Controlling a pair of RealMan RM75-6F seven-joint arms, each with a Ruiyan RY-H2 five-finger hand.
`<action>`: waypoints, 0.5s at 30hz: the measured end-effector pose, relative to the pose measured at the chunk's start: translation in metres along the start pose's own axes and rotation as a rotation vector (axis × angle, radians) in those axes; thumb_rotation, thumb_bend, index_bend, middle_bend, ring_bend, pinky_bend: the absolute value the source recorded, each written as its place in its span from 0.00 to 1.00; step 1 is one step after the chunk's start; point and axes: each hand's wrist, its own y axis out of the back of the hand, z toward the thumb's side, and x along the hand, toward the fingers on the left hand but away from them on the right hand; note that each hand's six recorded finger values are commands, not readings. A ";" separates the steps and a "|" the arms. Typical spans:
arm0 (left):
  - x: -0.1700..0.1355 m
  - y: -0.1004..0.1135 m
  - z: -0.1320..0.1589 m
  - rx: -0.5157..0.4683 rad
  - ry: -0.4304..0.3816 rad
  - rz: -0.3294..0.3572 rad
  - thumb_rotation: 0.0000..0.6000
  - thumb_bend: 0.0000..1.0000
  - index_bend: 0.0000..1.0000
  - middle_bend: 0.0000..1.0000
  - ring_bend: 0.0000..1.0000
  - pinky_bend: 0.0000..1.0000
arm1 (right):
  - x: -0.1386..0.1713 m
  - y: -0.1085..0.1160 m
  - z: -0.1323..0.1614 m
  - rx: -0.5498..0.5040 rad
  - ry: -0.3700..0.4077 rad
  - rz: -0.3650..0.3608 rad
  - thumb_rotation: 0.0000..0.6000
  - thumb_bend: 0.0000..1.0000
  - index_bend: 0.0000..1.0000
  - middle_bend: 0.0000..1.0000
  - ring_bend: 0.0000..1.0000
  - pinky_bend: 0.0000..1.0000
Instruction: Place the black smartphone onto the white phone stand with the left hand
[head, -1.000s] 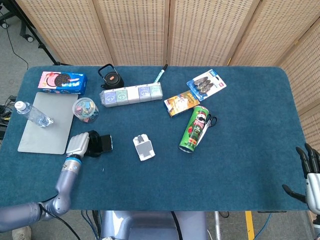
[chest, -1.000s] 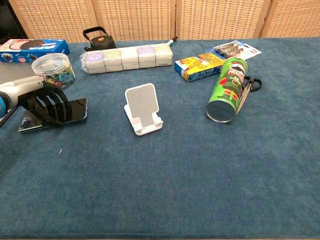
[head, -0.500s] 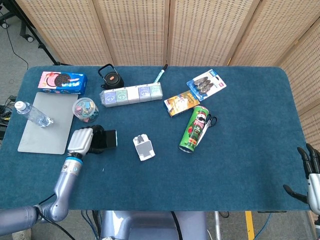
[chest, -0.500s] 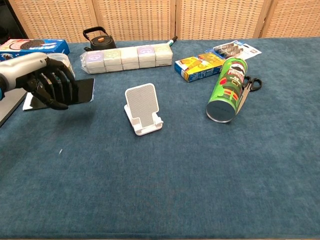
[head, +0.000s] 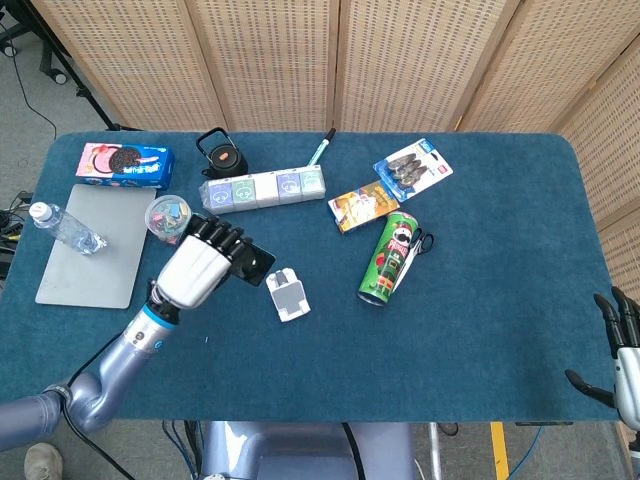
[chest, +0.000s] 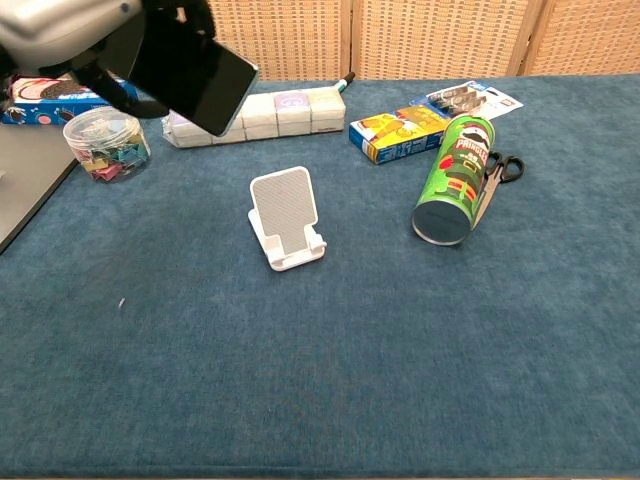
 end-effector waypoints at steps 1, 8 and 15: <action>0.003 0.002 0.003 0.038 -0.027 0.004 1.00 0.31 0.64 0.43 0.39 0.53 | 0.000 0.000 0.000 -0.001 0.001 0.001 1.00 0.00 0.00 0.00 0.00 0.00; 0.017 0.005 0.027 0.295 -0.215 -0.011 1.00 0.31 0.64 0.43 0.39 0.53 | 0.000 -0.001 0.000 -0.006 0.003 0.007 1.00 0.00 0.00 0.00 0.00 0.00; 0.022 0.002 0.067 0.407 -0.363 -0.062 1.00 0.31 0.64 0.43 0.39 0.53 | 0.001 0.001 0.000 -0.015 0.006 0.006 1.00 0.00 0.00 0.00 0.00 0.00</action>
